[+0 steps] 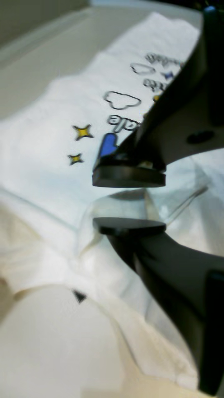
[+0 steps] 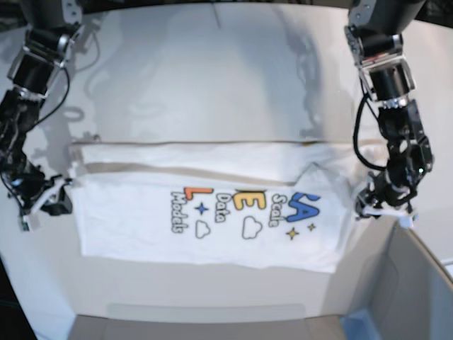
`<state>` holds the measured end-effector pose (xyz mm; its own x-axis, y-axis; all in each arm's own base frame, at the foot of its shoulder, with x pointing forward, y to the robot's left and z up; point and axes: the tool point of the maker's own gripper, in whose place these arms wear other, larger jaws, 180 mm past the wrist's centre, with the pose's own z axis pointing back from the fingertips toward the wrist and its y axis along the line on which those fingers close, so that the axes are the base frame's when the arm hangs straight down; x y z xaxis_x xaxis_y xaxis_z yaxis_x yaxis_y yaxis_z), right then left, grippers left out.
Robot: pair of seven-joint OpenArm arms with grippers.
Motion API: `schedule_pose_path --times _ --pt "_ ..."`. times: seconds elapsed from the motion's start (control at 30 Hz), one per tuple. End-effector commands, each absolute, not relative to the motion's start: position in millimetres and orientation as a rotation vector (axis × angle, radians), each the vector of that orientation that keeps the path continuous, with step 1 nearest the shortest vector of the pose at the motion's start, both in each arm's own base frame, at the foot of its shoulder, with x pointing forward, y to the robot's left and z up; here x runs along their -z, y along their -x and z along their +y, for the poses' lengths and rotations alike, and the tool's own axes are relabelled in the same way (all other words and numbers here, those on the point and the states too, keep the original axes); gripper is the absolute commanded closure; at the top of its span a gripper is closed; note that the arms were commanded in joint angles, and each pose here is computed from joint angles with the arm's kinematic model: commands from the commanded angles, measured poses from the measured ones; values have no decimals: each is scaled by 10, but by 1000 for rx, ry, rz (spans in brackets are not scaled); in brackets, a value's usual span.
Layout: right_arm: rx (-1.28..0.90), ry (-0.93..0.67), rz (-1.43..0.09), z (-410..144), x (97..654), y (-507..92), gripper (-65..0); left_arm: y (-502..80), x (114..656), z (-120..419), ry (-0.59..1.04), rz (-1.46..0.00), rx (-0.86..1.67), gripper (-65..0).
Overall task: Layout the t-shirt on the table in an organized manner, then fold the t-shirt properly
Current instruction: 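Release the shirt with the right gripper and raise it away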
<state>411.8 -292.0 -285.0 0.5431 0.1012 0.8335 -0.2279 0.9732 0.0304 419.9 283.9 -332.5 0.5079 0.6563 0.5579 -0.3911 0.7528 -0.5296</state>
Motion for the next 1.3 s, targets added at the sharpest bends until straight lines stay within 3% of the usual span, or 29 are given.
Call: schedule_pose_path --times 0.0,0.13,0.23,0.3,0.43,0.53,0.87,1.27 --pt "-195 -109 -1096 -3046 2451 -4207 -187 -4265 2999 3143 343 -931 -690 -177" --pt "-233 -79 -1152 -3033 2245 -4171 -186 -4058 2846 3423 317 -1003 -754 -177" --pt "-291 -55 -1087 -2963 2341 -4053 -170 -3948 2879 3188 300 -964 -654 -175" --pt "-321 -43 -1010 -2853 2451 -3983 -124 -3860 2998 2927 296 -901 -562 -162" --pt "-413 -50 -860 -2512 2772 -3777 0 -3648 3297 2510 296 -805 -443 -74" --pt "-518 -86 -788 -2150 3021 -3616 0 -3534 3482 2339 318 -756 -444 -4" --pt "-757 -178 -641 -1417 3476 -3184 0 -3470 3605 2198 349 -724 -458 0" --pt "-720 -205 -604 -1406 3705 -3757 0 -3452 3806 2227 352 -663 -491 0"
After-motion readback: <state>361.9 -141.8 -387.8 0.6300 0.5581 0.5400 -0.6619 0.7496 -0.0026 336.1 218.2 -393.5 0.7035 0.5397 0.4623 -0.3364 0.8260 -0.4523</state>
